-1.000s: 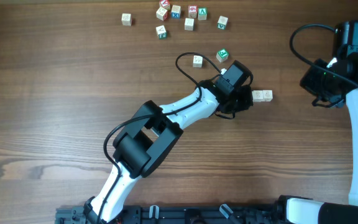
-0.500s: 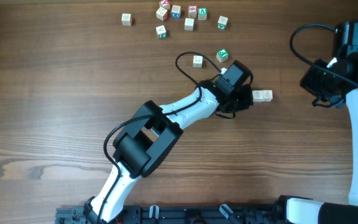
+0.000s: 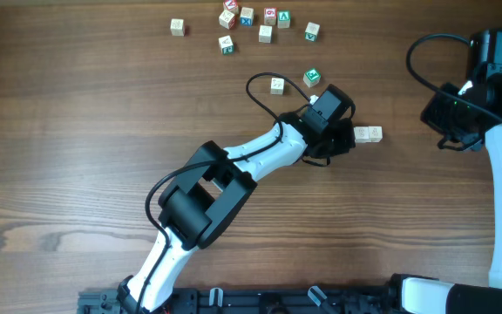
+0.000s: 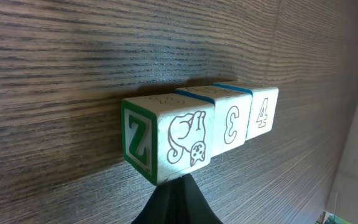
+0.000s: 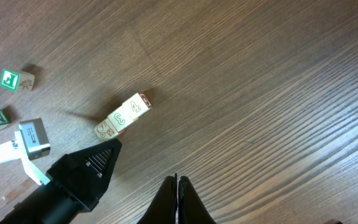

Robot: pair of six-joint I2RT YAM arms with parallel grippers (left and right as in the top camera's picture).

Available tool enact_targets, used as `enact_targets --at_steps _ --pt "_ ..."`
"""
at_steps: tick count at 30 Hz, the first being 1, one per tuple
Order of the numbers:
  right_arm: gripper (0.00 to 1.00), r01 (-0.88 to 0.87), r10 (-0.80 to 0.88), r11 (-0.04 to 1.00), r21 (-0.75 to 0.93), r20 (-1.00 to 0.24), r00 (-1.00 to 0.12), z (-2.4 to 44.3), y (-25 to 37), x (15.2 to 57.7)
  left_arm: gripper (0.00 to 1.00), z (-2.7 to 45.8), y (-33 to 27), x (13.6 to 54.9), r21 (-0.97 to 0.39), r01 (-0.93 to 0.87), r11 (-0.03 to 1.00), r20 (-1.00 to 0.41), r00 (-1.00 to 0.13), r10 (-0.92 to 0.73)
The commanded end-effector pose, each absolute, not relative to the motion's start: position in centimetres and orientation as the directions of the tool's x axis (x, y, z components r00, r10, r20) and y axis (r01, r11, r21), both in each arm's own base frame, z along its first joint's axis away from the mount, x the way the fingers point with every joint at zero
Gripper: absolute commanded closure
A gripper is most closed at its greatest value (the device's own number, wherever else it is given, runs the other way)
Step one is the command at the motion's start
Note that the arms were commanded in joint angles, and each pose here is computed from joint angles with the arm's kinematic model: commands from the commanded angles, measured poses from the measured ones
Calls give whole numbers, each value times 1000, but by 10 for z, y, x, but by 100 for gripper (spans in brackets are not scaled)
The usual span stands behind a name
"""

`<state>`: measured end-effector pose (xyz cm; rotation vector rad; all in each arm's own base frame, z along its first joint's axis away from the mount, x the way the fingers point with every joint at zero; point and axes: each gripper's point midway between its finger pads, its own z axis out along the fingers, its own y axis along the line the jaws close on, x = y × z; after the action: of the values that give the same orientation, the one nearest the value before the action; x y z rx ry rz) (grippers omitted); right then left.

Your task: Form a horizontal line

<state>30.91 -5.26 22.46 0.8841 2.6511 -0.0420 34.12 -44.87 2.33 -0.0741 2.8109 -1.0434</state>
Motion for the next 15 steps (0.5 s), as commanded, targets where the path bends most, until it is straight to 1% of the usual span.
enact_targets --at_steps 1,15 --pt "96 604 587 795 65 -336 -736 223 -56 308 96 8 -449 336 -629 -6 778 -109 -989 -96" --pt "95 604 587 794 65 -335 -737 223 -56 307 96 7 -448 338 -622 -7 783 -119 -988 -103"
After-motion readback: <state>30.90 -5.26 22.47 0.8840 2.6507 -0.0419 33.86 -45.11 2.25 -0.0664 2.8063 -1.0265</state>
